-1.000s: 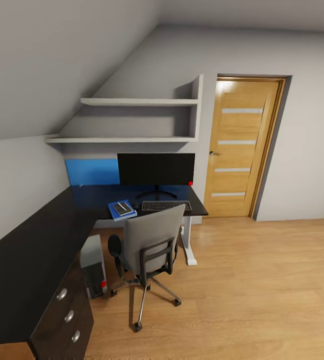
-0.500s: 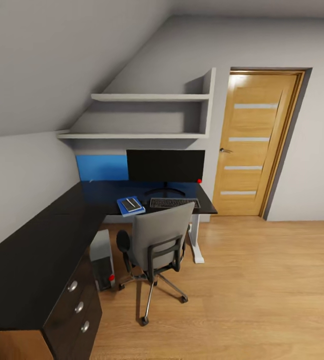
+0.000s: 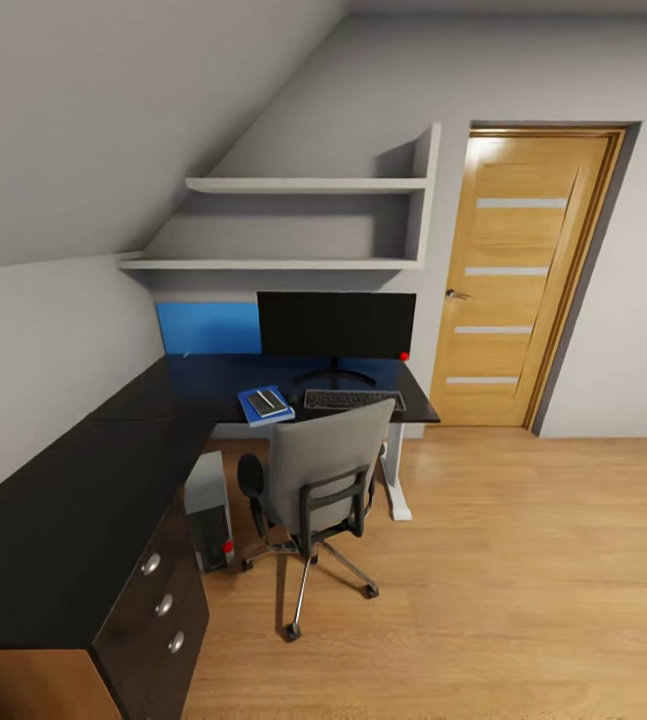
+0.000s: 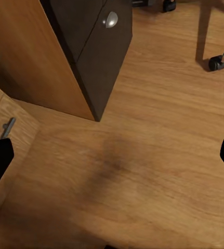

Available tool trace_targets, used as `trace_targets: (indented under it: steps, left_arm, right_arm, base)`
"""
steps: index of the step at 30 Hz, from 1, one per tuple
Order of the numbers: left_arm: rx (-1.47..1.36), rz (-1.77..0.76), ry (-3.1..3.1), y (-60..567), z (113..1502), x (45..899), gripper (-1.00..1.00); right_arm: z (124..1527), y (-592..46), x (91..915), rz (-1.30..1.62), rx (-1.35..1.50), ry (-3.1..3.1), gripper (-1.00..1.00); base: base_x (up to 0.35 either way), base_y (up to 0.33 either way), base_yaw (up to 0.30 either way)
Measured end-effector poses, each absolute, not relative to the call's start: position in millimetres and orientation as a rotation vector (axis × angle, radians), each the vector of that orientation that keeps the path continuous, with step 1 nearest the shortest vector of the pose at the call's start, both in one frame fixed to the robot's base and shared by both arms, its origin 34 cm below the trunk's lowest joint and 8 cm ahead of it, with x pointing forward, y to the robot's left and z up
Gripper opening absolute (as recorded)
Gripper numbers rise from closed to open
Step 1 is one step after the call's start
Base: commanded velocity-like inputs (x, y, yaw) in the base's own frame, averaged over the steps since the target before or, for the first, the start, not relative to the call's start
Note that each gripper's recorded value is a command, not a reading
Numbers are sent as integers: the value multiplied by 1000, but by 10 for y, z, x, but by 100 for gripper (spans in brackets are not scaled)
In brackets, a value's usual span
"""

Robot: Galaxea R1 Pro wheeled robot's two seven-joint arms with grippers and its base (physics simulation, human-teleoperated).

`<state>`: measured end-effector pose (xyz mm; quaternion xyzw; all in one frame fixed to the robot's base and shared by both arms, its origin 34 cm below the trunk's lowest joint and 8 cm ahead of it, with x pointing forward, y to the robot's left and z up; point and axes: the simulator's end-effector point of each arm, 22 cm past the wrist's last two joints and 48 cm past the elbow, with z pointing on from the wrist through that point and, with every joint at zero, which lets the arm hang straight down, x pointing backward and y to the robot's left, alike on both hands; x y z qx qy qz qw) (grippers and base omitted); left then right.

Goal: In the bedroom, organize the workspace by keeping the computer under the desk, ensuring the monitor is on the desk, placing the keyboard on the desk next to the monitor, placing the mouse on the desk next to the keyboard, moving the folder from the swivel chair onto the desk next to the mouse, stacking the notebook on top of the folder with the pen on top of the notebook, and positioning the swivel chair next to the desk.

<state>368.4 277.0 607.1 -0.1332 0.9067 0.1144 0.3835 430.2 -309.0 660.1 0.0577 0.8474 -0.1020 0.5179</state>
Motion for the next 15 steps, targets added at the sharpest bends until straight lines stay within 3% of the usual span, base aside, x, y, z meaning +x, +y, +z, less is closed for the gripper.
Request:
trace_targets:
  steps: [15]
  left_arm:
    - [-331,299,2381,2748,5951,3545,100]
  right_arm:
    - [6331,-3096,4122,-259,123,2166,100]
  base:
    - [0,0,45]
